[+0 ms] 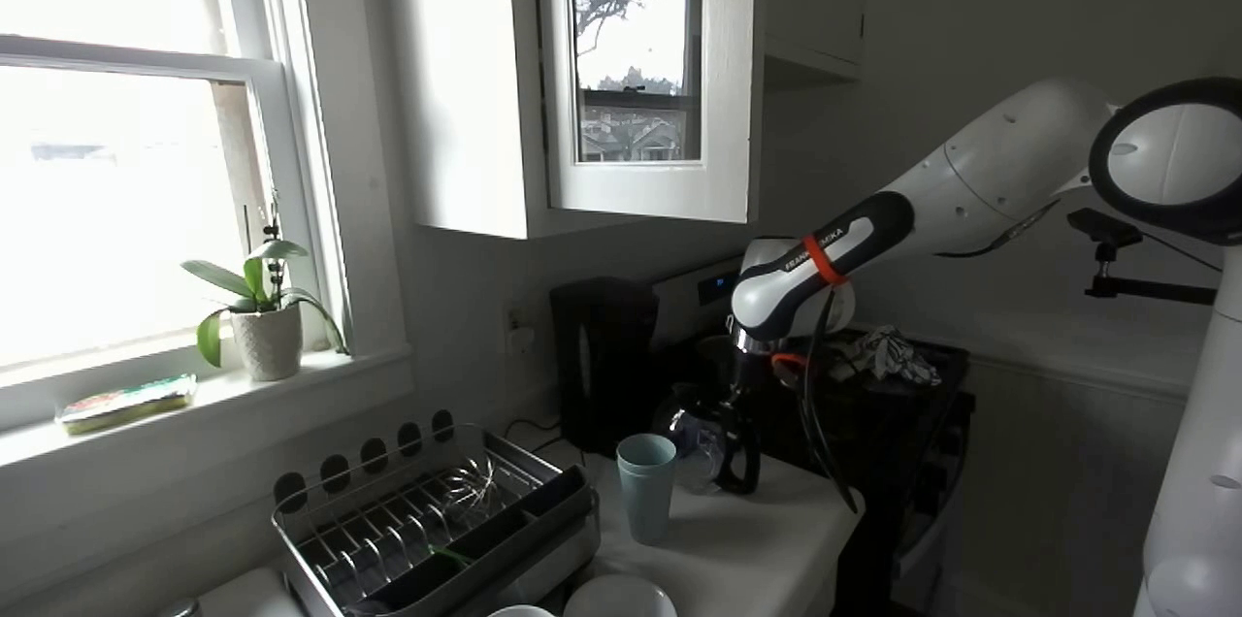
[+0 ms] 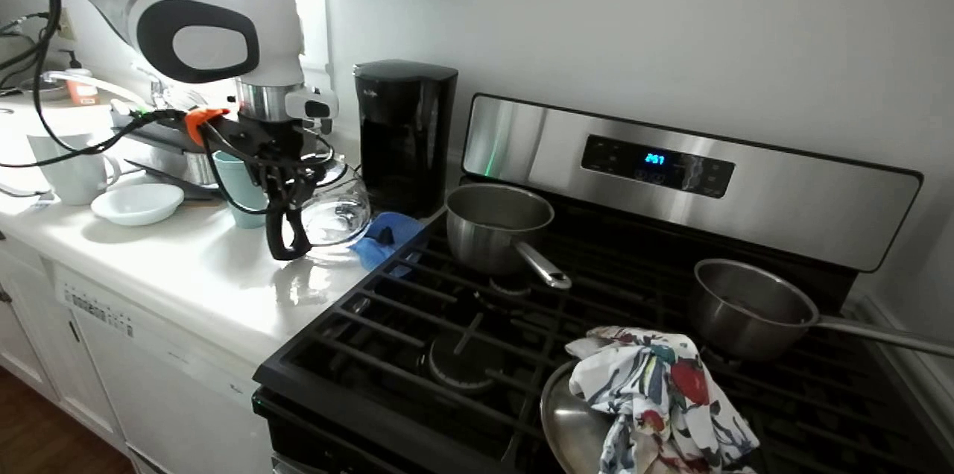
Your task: Put the coffee pot on the counter
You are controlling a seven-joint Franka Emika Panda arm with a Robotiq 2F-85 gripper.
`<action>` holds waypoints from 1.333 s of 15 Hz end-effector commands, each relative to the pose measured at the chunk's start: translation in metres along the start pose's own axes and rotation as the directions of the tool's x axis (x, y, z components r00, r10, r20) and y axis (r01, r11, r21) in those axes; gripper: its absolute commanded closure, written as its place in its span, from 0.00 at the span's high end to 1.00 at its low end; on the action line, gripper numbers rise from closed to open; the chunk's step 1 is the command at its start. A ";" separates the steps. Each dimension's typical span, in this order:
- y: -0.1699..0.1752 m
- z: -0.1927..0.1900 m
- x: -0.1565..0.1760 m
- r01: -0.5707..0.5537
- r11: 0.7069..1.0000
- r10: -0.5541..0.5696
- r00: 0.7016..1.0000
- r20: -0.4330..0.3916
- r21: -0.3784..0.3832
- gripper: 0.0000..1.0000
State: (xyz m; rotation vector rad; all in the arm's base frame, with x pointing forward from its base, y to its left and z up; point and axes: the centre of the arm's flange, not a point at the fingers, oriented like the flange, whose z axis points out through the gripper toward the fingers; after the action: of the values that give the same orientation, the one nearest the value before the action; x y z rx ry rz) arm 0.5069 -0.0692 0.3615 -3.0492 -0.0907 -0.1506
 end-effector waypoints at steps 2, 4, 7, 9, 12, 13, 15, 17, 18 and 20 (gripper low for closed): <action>-0.006 -0.011 -0.011 -0.002 1.000 0.002 1.000 0.007 -0.007 0.08; -0.006 -0.014 -0.013 -0.009 1.000 0.009 1.000 0.023 0.005 0.08; -0.002 -0.023 -0.017 -0.051 0.999 0.052 0.998 0.046 -0.010 0.08; 0.000 -0.029 -0.019 -0.052 0.998 0.053 0.997 0.053 -0.018 0.08; 0.003 -0.032 -0.022 -0.052 0.998 0.053 0.997 0.064 -0.018 0.08; 0.003 -0.031 -0.021 -0.049 0.999 0.050 0.996 0.068 -0.016 0.08; 0.001 -0.024 -0.021 -0.042 0.999 0.043 0.995 0.086 -0.015 0.08; -0.003 -0.016 -0.020 -0.028 0.999 0.030 0.994 0.105 -0.016 0.08; -0.004 -0.013 -0.020 -0.022 1.000 0.023 0.993 0.114 -0.015 0.08; -0.008 -0.008 -0.020 -0.011 1.000 0.013 0.992 0.126 -0.019 0.08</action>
State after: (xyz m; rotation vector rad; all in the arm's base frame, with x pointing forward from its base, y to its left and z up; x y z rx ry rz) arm 0.4879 -0.0712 0.3728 -3.0551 -0.0553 0.0013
